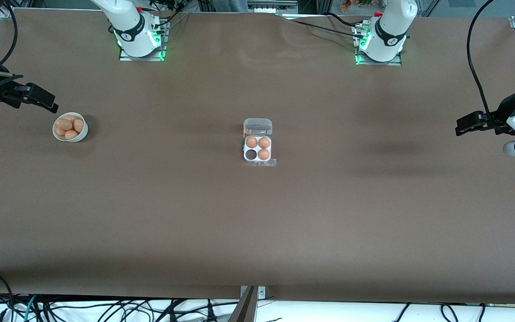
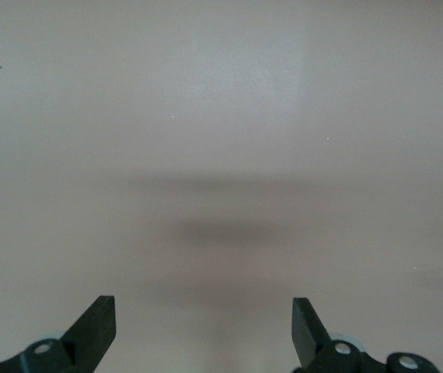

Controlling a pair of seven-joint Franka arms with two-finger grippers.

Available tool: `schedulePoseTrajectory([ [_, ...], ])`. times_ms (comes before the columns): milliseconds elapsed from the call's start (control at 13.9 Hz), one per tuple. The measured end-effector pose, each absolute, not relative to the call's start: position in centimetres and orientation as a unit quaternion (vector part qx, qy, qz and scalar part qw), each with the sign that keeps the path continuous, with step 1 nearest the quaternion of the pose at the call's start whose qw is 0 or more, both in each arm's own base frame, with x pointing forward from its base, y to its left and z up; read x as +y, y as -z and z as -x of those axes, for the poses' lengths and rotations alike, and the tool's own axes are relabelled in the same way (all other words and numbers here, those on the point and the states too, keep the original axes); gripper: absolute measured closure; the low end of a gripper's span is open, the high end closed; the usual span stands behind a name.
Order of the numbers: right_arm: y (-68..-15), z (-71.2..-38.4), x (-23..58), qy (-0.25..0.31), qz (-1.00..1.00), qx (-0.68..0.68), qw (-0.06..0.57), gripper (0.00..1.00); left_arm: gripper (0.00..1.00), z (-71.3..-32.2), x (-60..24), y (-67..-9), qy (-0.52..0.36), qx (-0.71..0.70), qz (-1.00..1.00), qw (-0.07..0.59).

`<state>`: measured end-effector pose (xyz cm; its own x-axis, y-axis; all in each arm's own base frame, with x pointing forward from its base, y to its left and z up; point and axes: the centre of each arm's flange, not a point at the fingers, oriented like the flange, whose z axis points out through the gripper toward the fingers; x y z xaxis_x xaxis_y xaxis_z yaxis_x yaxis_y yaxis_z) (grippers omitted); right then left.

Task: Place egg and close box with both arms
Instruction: 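Move the right gripper down over the white egg bowl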

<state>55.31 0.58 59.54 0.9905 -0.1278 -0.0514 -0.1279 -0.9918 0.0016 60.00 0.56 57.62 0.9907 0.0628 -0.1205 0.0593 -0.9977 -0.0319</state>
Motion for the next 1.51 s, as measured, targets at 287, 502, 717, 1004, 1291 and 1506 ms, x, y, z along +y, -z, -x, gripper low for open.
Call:
schedulePoseTrajectory([
  [287, -53.4, -57.4, -3.1, -0.081, 0.996, 0.048, -0.001, 0.00, 0.00, -60.0, 0.6, -57.6, -0.061, -0.031, 0.998, 0.014],
  [502, -45.5, -58.9, -8.6, -0.147, 0.988, 0.046, 0.008, 0.00, 0.00, -60.0, 0.6, -57.6, -0.061, -0.031, 0.998, 0.014],
  [717, -40.0, -59.4, -12.1, -0.183, 0.982, 0.041, 0.020, 0.00, 0.00, -60.0, 0.6, -57.6, -0.061, -0.031, 0.998, 0.014],
  [1004, -36.3, -59.1, -15.6, -0.160, 0.987, 0.008, 0.018, 0.00, 0.00, -60.0, 0.6, -57.6, -0.061, -0.031, 0.998, 0.014],
  [1291, -31.0, -55.8, -19.2, -0.135, 0.991, -0.018, 0.015, 0.00, 0.00, -60.0, 0.6, -57.6, -0.061, -0.031, 0.998, 0.014],
  [1506, -28.1, -52.2, -19.6, -0.121, 0.992, -0.019, 0.014, 0.00, 0.00, -60.0, 0.6, -57.6, -0.061, -0.031, 0.998, 0.014],
])
